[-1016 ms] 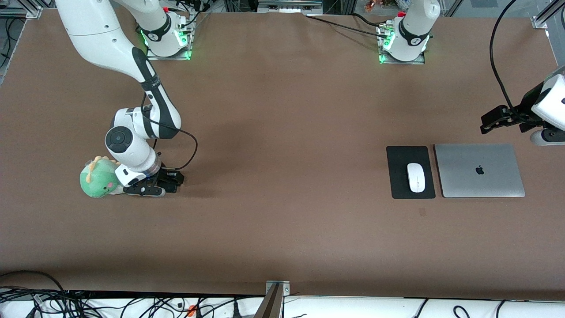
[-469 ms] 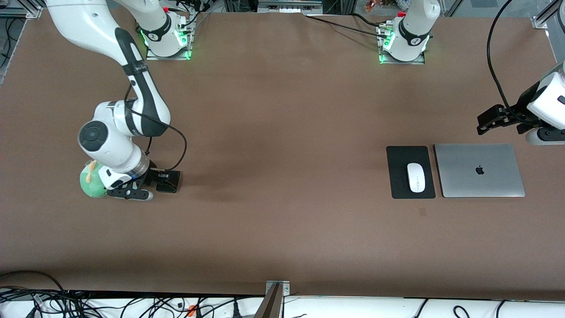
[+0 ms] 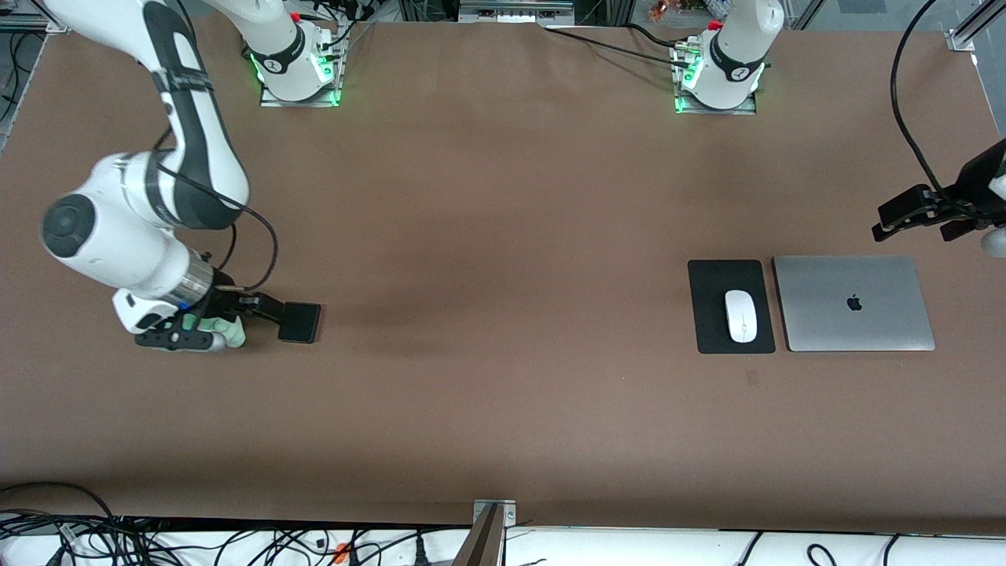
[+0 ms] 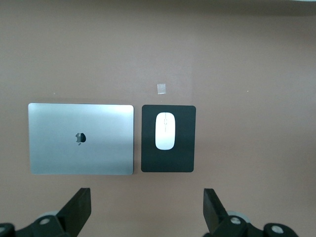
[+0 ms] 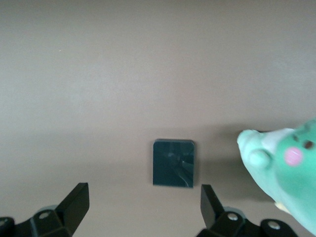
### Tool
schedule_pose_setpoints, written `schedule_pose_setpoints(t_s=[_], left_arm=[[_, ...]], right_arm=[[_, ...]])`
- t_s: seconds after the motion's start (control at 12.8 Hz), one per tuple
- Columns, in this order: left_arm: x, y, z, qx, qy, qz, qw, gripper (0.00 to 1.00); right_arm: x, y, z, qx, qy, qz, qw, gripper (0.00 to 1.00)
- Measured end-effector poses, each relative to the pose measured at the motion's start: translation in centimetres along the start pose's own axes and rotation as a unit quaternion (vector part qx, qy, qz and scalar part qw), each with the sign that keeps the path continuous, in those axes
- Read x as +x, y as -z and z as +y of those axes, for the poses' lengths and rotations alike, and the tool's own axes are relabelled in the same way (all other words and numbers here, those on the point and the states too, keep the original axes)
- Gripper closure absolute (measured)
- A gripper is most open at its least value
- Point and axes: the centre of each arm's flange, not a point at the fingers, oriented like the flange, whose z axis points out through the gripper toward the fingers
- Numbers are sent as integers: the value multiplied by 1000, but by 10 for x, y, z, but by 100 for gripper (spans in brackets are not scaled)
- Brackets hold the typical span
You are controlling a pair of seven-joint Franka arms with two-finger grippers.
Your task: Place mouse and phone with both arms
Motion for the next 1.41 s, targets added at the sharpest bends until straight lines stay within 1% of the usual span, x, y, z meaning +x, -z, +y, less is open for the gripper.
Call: schedule_pose_setpoints(t_s=[0.16,0.23,0.55,0.62,0.78,1.09,1.41], left_arm=[[0,-1,-6,-2,0,0,1000,0],[1,-1,-4,-2,-2,-1,1000,0],[1,-2,1,2,-18,-2,1000,0],[1,-3,4,10,-27,-3,1000,0],[1,-4,12,14,-37,-4,999,0],[2,-6,14,15,-38,-6,999,0],[3,-8,14,15,-38,-7,999,0]], right_arm=[[-8,43,7,3,2,-7,1000,0],[-11,64,15,-6,6,-8,1000,0],[-18,132,43,-48,18,-26,998,0],[-17,148,48,-59,23,-26,998,0],[-18,175,54,-74,30,-17,997,0],[-30,211,60,-77,37,-3,996,0],[-31,231,59,-77,36,2,996,0]])
